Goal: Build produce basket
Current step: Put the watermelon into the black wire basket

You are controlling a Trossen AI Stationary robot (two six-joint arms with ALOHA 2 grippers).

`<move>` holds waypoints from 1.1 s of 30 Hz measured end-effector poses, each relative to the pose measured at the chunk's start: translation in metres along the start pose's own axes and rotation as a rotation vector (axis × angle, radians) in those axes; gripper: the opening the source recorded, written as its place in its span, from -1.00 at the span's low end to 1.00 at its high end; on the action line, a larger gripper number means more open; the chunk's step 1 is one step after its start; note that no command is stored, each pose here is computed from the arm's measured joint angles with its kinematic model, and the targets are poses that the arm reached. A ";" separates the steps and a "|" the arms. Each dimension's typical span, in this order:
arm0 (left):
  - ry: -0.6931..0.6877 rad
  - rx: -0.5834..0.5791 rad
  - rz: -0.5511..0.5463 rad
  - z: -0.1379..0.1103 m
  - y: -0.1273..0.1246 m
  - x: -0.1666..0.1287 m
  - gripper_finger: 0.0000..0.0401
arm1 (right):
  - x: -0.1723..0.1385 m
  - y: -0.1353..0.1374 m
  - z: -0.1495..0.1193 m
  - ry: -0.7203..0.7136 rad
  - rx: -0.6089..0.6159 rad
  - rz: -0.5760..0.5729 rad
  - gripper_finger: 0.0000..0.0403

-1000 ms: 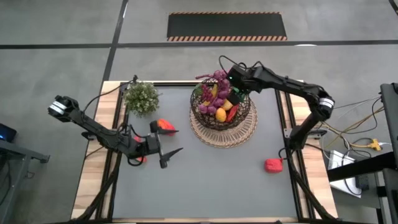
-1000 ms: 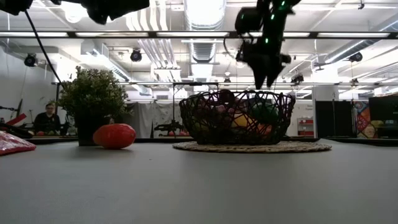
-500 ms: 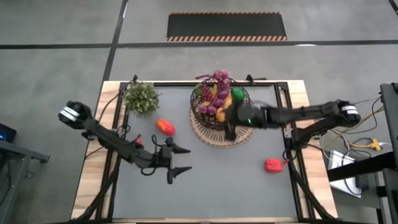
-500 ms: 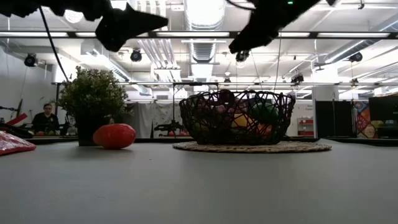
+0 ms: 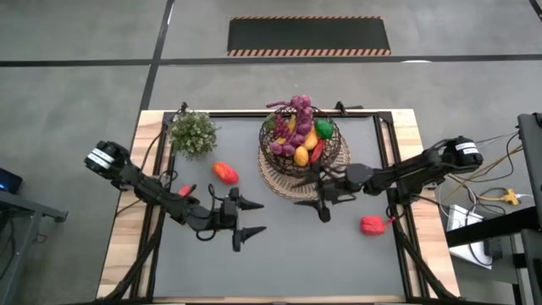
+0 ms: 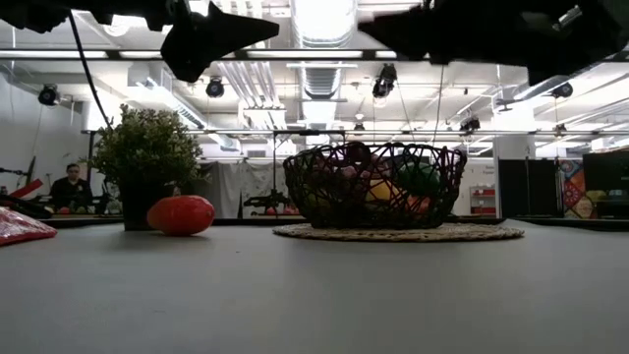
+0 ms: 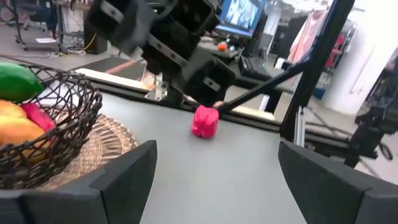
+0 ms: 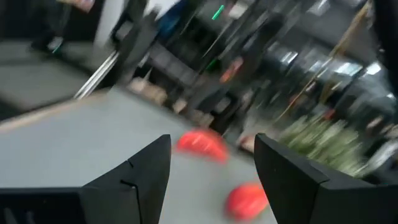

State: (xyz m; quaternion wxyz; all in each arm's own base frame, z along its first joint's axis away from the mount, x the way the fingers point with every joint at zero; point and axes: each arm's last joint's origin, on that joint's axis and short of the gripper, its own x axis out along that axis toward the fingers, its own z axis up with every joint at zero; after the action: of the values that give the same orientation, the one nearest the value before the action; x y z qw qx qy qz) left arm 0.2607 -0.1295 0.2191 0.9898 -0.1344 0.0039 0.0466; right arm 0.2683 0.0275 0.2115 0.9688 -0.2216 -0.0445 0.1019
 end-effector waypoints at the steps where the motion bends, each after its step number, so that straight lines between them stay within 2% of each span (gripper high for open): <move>1: -0.009 -0.006 -0.001 0.001 0.000 0.000 0.58 | 0.000 -0.003 0.002 -0.028 -0.007 -0.023 0.06; 3: -0.022 -0.012 0.006 0.002 0.000 0.001 0.58 | -0.001 -0.008 0.004 -0.041 0.000 -0.043 0.06; 11: -0.050 -0.019 0.080 0.003 0.002 0.001 0.58 | -0.012 -0.006 0.004 0.036 -0.017 -0.004 0.06; 15: -0.062 -0.022 0.111 0.004 0.006 0.003 0.58 | -0.013 -0.009 0.009 0.010 -0.017 -0.020 0.06; 30: -0.073 -0.055 0.126 0.006 0.010 0.005 0.58 | -0.015 -0.007 0.006 0.056 -0.025 0.002 0.07; 33: -0.084 -0.099 0.147 0.006 0.010 0.005 0.58 | -0.015 -0.007 0.006 0.058 -0.025 0.003 0.07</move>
State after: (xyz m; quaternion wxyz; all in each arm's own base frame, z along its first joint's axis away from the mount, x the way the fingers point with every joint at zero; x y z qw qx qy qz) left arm 0.2646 -0.1173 0.2223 0.9751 -0.1806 -0.0299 0.1248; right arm 0.2539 0.0207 0.2196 0.9666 -0.2367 -0.0175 0.0963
